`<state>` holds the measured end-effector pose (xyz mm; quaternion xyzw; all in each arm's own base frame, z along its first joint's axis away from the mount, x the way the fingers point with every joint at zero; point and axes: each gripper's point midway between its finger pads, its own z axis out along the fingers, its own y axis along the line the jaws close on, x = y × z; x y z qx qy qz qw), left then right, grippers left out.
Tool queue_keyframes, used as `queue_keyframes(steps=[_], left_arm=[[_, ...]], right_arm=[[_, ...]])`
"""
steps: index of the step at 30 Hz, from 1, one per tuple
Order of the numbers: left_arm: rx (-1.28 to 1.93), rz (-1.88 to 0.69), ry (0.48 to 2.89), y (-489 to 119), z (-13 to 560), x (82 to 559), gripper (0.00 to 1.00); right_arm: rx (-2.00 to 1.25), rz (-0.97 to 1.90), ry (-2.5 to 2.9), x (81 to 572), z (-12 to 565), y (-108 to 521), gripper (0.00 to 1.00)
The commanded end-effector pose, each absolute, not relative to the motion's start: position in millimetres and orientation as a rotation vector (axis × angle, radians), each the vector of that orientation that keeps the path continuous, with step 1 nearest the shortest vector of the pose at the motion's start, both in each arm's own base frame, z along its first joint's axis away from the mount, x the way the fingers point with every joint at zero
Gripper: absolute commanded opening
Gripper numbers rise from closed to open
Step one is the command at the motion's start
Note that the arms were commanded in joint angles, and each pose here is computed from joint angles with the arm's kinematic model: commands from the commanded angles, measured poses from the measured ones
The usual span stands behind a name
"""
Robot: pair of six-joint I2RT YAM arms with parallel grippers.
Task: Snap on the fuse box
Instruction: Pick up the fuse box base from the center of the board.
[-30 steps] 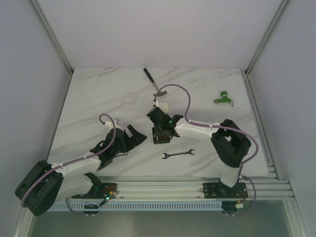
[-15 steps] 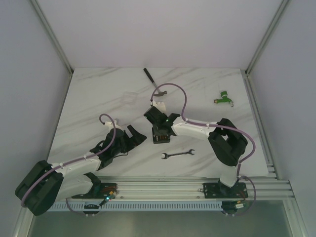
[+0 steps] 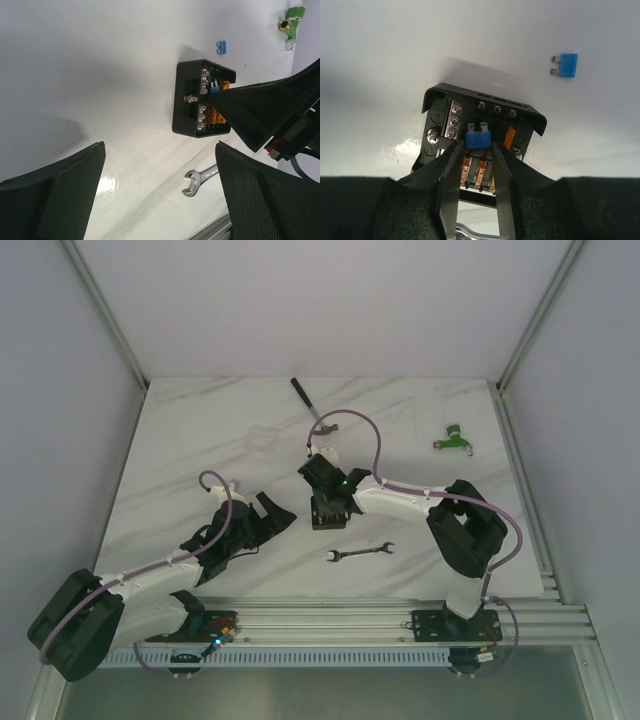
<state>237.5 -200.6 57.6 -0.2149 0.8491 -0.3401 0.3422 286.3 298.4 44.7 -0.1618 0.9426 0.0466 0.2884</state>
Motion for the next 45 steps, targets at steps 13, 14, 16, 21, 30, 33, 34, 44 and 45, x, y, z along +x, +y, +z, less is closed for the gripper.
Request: queue_keyframes(steps=[13, 14, 16, 21, 30, 33, 34, 44, 45], left_arm=[[-0.582, -0.85, 2.204, -192.8, 55.2, 236.6, 1.0], [-0.583, -0.848, 2.204, -192.3, 54.6, 236.7, 1.0], [-0.583, -0.85, 2.204, -192.8, 54.9, 236.8, 1.0], [-0.575, -0.854, 2.205, -193.9, 56.3, 237.3, 1.0], [-0.526, -0.863, 2.171, -198.9, 72.0, 246.4, 0.98], [-0.502, -0.868, 2.159, -202.0, 79.8, 252.1, 0.98], [-0.5, -0.87, 2.155, -202.8, 82.1, 253.9, 0.97], [-0.499, -0.866, 2.157, -201.8, 82.6, 255.9, 0.98], [-0.495, -0.865, 2.159, -202.0, 82.4, 255.8, 0.98]], right_arm=[[-0.455, 0.063, 2.536, 287.7, 33.0, 287.7, 0.4], [-0.456, 0.057, 2.54, 287.1, 31.2, 286.7, 0.4], [-0.46, 0.045, 2.548, 286.0, 27.4, 284.3, 0.38], [-0.487, 0.021, 2.556, 285.6, 19.8, 281.5, 0.31], [-0.585, 0.097, 2.479, 291.3, 38.6, 289.1, 0.21], [-0.586, 0.128, 2.449, 294.1, 51.7, 290.1, 0.21], [-0.574, 0.134, 2.442, 295.3, 55.9, 290.2, 0.21], [-0.5, 0.149, 2.411, 301.0, 69.7, 288.4, 0.37], [-0.494, 0.138, 2.412, 300.8, 69.6, 282.4, 0.37]])
